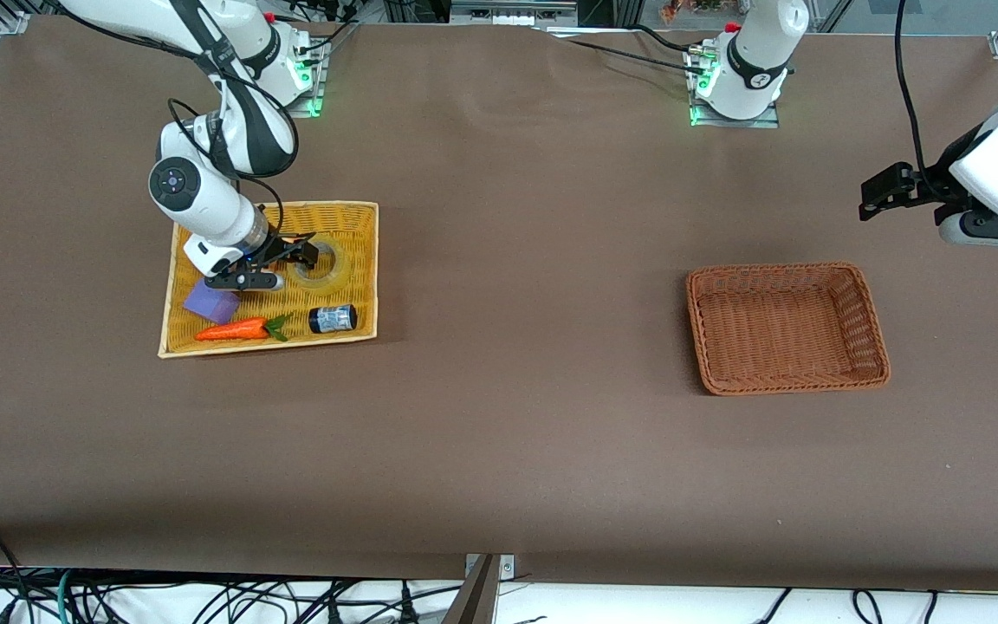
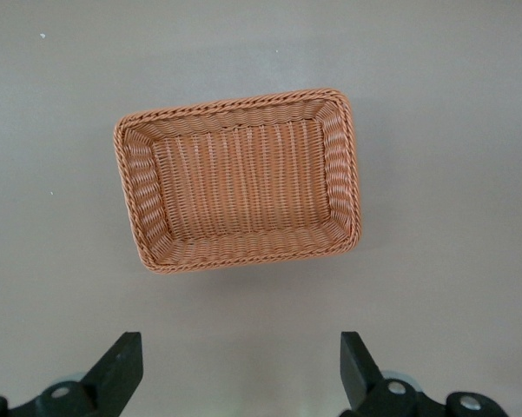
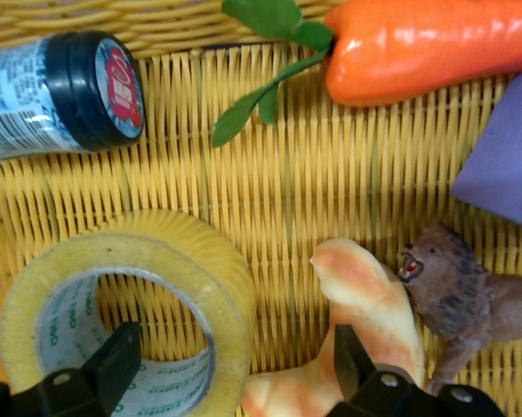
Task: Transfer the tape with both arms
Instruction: 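Reach the right gripper down to the yellow tape roll and grasp it, then lift the tape roll with the right gripper and carry it toward the basket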
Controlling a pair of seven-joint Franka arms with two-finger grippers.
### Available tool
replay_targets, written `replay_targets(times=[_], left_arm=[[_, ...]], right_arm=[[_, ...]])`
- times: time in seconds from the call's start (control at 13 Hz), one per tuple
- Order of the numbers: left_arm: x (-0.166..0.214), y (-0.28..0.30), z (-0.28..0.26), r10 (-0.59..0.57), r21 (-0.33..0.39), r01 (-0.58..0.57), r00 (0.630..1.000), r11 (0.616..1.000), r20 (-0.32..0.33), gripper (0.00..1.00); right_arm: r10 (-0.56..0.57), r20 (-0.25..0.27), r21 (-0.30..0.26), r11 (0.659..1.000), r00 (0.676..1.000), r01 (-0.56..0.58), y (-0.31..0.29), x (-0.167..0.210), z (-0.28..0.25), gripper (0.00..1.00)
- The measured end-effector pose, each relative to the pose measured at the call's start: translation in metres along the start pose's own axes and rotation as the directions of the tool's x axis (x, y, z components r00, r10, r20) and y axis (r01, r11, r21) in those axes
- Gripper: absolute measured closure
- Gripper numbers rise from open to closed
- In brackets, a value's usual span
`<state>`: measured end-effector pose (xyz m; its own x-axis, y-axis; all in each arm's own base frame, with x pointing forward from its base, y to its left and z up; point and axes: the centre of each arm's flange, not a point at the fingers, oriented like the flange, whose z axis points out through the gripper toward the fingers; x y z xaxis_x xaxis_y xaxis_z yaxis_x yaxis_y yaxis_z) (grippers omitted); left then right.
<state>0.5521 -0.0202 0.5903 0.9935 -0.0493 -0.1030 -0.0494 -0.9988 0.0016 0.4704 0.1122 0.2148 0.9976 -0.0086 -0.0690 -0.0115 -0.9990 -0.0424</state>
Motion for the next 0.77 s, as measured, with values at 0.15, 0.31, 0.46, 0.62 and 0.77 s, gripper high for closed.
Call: replay_targets(times=[0.15,0.31,0.46,0.62,0.77], left_arm=[[0.0,0.0,0.0,0.0,0.0,0.0,1.0,1.0,0.0,0.0],[0.0,0.0,0.0,0.0,0.0,0.0,1.0,1.0,0.0,0.0],[0.0,0.0,0.0,0.0,0.0,0.0,1.0,1.0,0.0,0.0],[0.0,0.0,0.0,0.0,0.0,0.0,1.0,1.0,0.0,0.0],[0.0,0.0,0.0,0.0,0.0,0.0,1.0,1.0,0.0,0.0]], right_arm=[[0.0,-0.003,0.001,1.0,1.0,0.0,0.001,-0.004,0.004,0.26],[0.0,0.0,0.0,1.0,1.0,0.0,0.002,-0.007,0.008,0.34],[0.0,-0.001,0.0,1.0,1.0,0.0,0.002,-0.008,0.007,0.59],[-0.003,-0.011,0.001,1.0,1.0,0.003,0.001,-0.006,0.003,0.79],[-0.006,-0.034,0.0,1.0,0.999,0.006,0.0,-0.002,-0.009,0.79]])
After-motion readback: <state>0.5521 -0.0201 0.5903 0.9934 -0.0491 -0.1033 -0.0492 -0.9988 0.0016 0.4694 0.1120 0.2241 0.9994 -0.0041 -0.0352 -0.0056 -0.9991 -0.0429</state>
